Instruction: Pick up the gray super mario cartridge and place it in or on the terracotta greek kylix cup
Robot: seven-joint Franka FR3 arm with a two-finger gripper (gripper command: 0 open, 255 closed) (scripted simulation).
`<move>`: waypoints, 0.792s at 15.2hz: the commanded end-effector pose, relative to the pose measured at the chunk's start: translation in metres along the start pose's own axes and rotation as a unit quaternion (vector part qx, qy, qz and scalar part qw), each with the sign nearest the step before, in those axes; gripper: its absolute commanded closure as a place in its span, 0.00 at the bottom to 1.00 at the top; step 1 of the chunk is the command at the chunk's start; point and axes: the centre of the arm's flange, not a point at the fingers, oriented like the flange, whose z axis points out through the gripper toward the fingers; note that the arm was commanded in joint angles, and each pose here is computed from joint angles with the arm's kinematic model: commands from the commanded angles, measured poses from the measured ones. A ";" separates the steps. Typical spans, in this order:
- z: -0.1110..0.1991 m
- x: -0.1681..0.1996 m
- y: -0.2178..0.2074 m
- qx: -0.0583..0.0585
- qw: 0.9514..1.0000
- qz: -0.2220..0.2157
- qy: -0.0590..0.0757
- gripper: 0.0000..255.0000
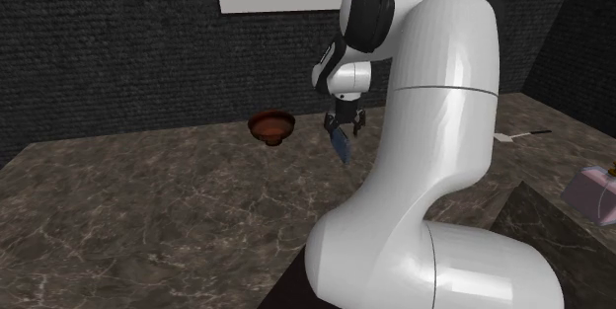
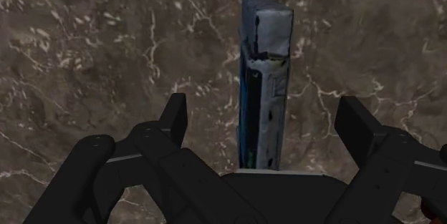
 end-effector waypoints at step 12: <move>0.019 0.000 0.000 0.000 1.000 0.000 0.000 1.00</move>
